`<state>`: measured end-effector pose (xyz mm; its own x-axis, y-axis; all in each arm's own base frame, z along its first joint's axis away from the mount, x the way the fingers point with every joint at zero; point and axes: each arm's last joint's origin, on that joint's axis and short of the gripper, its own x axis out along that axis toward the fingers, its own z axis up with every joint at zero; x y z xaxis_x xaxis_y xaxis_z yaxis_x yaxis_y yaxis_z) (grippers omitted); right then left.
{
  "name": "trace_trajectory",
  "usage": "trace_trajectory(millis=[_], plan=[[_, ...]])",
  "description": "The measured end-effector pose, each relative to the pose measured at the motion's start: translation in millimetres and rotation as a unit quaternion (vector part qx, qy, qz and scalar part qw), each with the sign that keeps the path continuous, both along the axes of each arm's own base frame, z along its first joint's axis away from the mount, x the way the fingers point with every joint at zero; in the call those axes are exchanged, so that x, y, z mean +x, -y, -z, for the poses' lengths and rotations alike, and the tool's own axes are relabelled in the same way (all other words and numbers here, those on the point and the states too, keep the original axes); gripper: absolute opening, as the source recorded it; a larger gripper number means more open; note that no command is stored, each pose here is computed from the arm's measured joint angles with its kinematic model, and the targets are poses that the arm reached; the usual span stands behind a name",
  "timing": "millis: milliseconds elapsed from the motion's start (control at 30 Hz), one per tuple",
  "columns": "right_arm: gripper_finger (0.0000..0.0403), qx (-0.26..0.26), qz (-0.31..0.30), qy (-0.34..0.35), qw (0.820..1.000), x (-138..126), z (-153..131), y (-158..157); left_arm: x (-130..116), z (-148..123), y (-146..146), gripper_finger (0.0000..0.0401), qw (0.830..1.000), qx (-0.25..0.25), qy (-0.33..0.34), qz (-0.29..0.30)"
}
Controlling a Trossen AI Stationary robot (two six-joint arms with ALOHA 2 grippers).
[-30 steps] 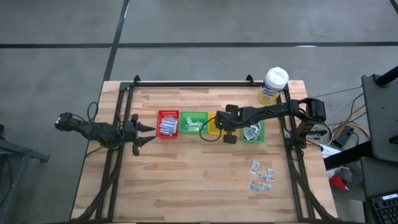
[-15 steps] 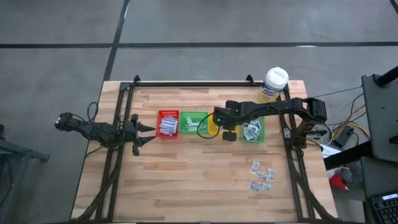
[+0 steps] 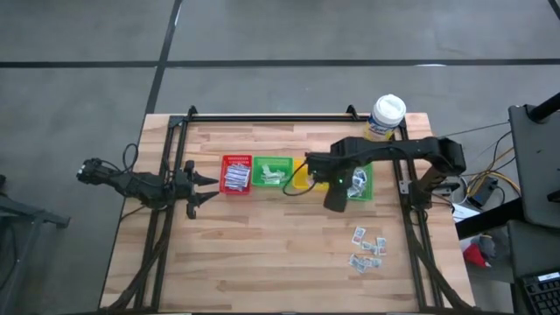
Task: Pick & Place First Aid Supplies
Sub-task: Put the orange ointment pack into the yellow bin
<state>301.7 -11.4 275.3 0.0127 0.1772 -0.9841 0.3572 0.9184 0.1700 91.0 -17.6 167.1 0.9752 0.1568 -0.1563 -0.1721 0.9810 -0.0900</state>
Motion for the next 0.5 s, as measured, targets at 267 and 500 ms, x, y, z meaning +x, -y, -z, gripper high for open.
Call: trace_trajectory(millis=[267,500], plan=[[0.0076,0.004,-0.025,-0.035,0.999,-12.8,12.1,-37.7,0.0,0.0,0.0,0.0188,1.000,0.000,0.000,0.000],[0.0089,-0.002,-0.096,-0.079,0.992,-29.7,33.7,-77.6,0.0,0.0,0.0,0.0188,1.000,0.000,0.000,0.000]])
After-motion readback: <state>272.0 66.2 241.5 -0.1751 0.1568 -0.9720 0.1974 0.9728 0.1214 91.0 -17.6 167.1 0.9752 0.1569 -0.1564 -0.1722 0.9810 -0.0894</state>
